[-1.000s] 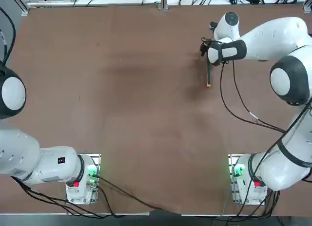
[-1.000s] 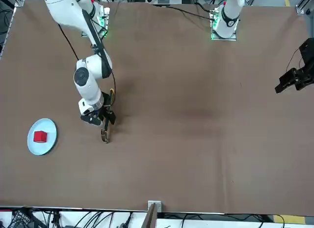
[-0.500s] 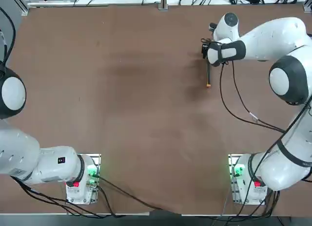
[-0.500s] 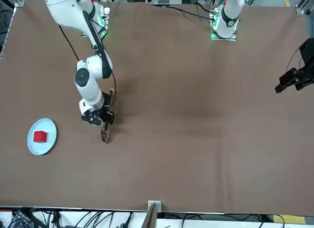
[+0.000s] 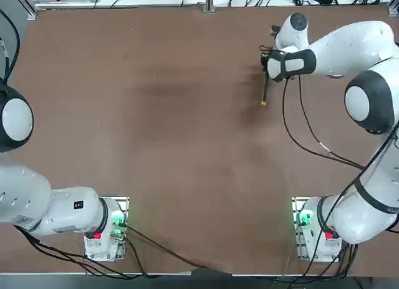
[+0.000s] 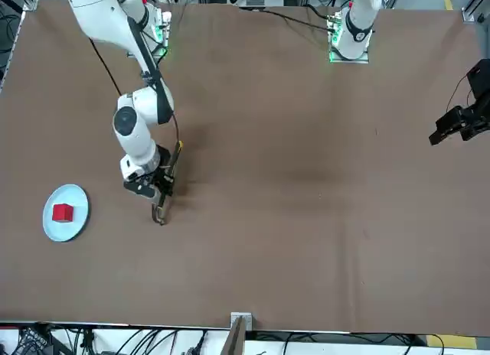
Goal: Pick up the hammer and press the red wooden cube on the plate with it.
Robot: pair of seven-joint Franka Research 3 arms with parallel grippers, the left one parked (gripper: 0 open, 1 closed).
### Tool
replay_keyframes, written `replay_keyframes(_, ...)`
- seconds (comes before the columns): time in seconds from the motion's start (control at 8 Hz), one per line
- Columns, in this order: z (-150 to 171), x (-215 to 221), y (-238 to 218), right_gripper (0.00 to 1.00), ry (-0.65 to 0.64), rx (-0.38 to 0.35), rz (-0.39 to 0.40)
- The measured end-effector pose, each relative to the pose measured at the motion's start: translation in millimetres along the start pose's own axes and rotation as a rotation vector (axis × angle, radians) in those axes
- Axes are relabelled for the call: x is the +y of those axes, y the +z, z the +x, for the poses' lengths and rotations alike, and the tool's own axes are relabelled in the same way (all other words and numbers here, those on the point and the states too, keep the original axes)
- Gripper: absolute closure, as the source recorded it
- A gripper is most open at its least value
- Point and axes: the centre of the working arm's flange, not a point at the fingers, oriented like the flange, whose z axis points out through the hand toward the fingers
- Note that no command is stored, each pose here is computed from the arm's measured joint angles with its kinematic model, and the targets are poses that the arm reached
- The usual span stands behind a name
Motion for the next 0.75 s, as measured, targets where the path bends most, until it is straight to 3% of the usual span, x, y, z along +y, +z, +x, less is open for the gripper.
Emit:
replay_keyframes(0.25, 44.0, 50.1, -37.1, 0.78, 0.013, 0.016, -0.052)
replay_keyframes(0.75, 131.1, 212.0, -114.8, 0.78, -0.008, -0.016, -0.181)
